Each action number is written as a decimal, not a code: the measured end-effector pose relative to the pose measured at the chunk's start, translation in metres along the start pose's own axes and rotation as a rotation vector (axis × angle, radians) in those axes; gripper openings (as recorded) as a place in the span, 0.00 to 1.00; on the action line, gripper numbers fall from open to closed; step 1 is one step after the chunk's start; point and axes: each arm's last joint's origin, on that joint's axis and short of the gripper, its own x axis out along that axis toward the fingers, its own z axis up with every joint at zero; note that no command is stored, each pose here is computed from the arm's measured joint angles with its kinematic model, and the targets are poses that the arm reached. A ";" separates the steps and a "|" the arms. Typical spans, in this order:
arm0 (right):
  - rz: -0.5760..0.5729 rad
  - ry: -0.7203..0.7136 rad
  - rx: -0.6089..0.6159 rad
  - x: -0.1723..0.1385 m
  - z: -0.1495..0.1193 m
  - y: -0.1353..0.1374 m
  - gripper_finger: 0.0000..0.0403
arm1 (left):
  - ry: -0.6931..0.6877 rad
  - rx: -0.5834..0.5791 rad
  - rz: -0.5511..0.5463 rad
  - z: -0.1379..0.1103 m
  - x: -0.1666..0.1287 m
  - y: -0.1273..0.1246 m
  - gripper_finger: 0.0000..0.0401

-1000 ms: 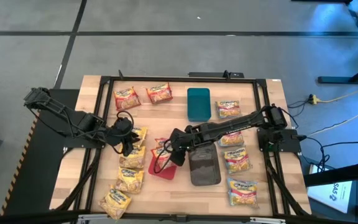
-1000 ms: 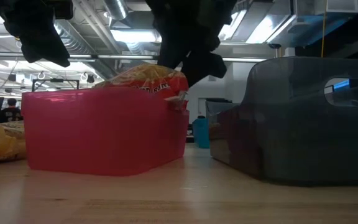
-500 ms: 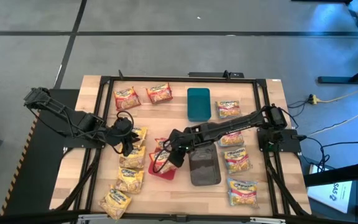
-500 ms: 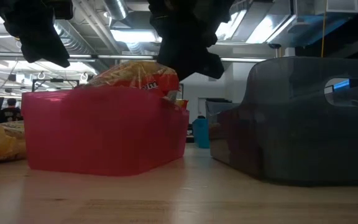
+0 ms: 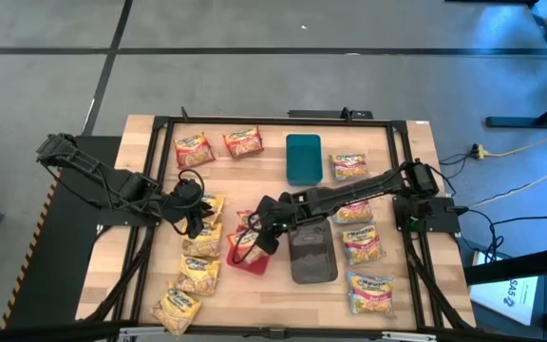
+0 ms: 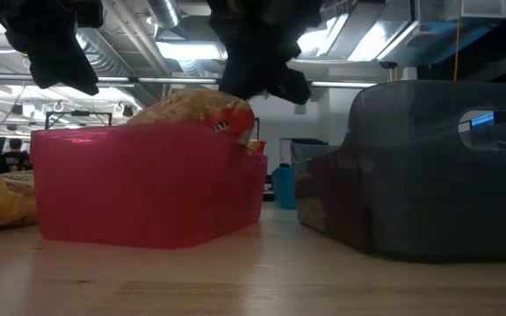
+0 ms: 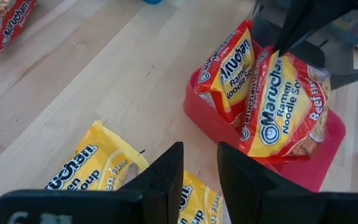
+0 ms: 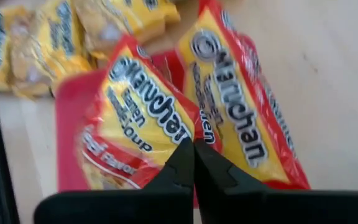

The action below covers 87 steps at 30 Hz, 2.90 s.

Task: Sort Maruchan noodles
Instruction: Put the red bag into the red bin

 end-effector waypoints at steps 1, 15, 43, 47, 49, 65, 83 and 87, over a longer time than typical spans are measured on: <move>0.001 -0.015 -0.007 -0.002 0.002 0.002 0.01 | 0.001 0.001 0.001 0.000 0.000 0.000 0.23; -0.066 -0.171 -0.077 -0.032 0.001 0.043 0.00 | -0.002 0.011 0.009 0.000 0.000 0.001 0.23; -0.111 -0.180 -0.154 -0.022 -0.012 0.043 0.25 | -0.004 0.027 0.007 0.000 0.000 0.000 0.23; -0.104 -0.145 -0.171 -0.015 -0.010 0.037 0.34 | -0.004 0.027 0.006 0.000 0.000 0.000 0.23; -0.105 -0.144 -0.161 -0.014 -0.006 0.033 0.39 | -0.004 0.027 0.006 0.000 0.000 0.000 0.23; -0.007 0.046 -0.124 0.011 -0.002 0.014 0.70 | 0.003 0.046 0.001 0.000 0.000 0.000 0.23; -0.036 0.086 -0.128 0.030 -0.009 0.011 0.70 | 0.002 0.046 0.001 0.000 0.000 0.000 0.23; 0.004 0.115 -0.122 0.037 -0.011 0.011 0.70 | 0.002 0.046 0.000 0.000 0.000 0.000 0.23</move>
